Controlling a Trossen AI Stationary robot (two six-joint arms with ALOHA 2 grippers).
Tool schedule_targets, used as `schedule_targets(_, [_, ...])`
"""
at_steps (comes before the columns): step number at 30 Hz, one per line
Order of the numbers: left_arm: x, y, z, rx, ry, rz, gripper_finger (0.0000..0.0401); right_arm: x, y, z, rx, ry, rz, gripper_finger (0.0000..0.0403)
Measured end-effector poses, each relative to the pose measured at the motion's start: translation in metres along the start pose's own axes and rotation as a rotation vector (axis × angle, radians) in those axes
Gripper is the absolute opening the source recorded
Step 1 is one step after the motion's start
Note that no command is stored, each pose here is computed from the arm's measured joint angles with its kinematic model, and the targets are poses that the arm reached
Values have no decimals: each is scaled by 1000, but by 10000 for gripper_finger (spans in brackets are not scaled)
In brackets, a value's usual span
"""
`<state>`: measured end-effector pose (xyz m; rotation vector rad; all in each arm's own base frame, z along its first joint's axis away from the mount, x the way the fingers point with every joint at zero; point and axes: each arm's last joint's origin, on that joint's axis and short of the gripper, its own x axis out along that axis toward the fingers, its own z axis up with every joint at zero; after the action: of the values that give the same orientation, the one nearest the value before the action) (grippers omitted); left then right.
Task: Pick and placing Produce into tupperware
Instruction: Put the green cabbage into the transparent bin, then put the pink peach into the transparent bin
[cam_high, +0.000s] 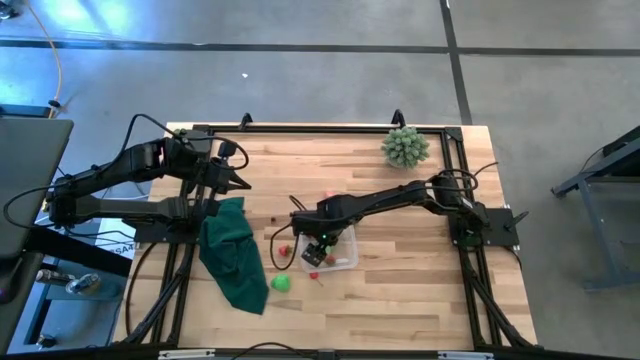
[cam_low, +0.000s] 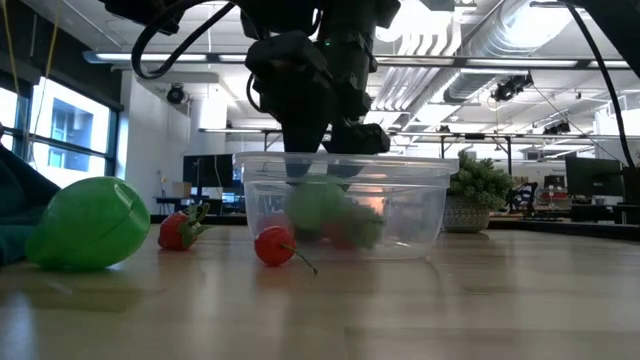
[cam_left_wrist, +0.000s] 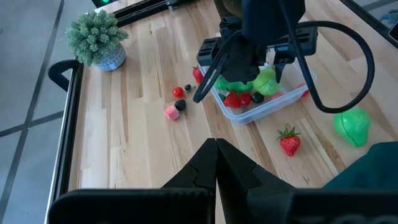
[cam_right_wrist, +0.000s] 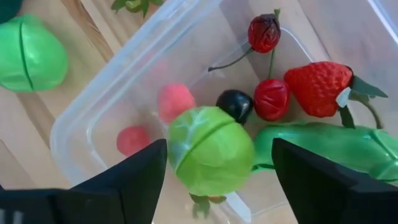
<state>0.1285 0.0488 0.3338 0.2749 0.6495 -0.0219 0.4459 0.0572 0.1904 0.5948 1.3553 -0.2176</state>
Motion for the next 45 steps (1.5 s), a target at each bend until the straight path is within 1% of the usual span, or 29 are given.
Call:
schedule_targets(4, [0, 0, 0, 0, 0, 0, 1, -2, 0, -1, 0, 7, 4, 287])
schedule_targets(6, [0, 0, 0, 0, 0, 0, 1, -11, 1, -2, -4, -7, 14, 289])
schedule_targets(11, [0, 0, 0, 0, 0, 0, 1, -44, 1, -4, -2, -86, 11, 289])
schedule_targets(14, [0, 0, 0, 0, 0, 0, 1, -74, -5, -4, 46, -151, 18, 289])
schedule_targets(17, [0, 0, 0, 0, 0, 0, 1, -101, -19, 0, 116, -220, 11, 289])
schedule_targets(20, [0, 0, 0, 0, 0, 0, 1, -121, -40, 5, 215, -278, -41, 289])
schedule_targets(23, [0, 0, 0, -1, 0, 0, 1, -132, -65, 14, 324, -293, -66, 289])
schedule_targets(26, [0, 0, 0, 0, 0, 0, 1, -137, -89, 26, 371, -285, -46, 289])
schedule_targets(29, [0, 0, 0, 0, 0, 0, 1, -135, -111, 42, 421, -297, -12, 289])
schedule_targets(32, [0, 0, 0, 0, 0, -1, 1, -122, -129, 57, 459, -295, 7, 289])
schedule_targets(35, [0, 0, 0, 0, 0, 0, 1, -104, -143, 69, 499, -237, 46, 289])
schedule_targets(39, [0, 0, 0, 0, 0, 0, 1, -78, -155, 78, 546, -171, 65, 289])
schedule_targets(41, [0, 0, 0, 0, 0, 0, 1, -71, -157, 80, 558, -159, 52, 289])
schedule_targets(45, [0, 0, 0, 0, 0, 0, 1, -58, -161, 78, 590, -117, -12, 289])
